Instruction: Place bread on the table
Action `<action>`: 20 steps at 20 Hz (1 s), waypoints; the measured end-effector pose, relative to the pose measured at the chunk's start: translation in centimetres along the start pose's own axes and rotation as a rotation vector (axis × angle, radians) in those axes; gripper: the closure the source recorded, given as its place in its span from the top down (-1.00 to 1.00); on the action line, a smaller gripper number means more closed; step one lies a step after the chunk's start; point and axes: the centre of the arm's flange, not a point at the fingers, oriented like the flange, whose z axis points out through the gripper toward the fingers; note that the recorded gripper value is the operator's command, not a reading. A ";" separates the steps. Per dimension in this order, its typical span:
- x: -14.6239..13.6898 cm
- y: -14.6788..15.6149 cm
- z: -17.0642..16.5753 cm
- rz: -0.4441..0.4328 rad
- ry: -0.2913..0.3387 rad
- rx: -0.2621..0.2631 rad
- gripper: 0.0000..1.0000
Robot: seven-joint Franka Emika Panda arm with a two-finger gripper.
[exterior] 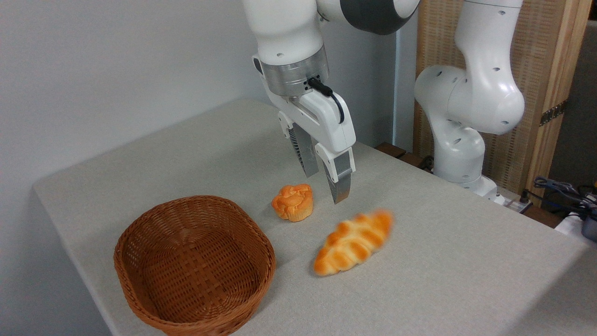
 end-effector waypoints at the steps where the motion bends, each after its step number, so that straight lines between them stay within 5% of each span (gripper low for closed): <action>1: 0.0 0.0 -0.2 0.000 0.003 0.004 1.00; 7: 1.2 -1.0 -3.3 -0.047 0.039 0.053 1.00; 13: 6.9 -3.4 -6.8 -0.215 0.083 0.111 1.00; 20: 12.4 -2.4 -6.4 -0.218 0.107 0.142 1.00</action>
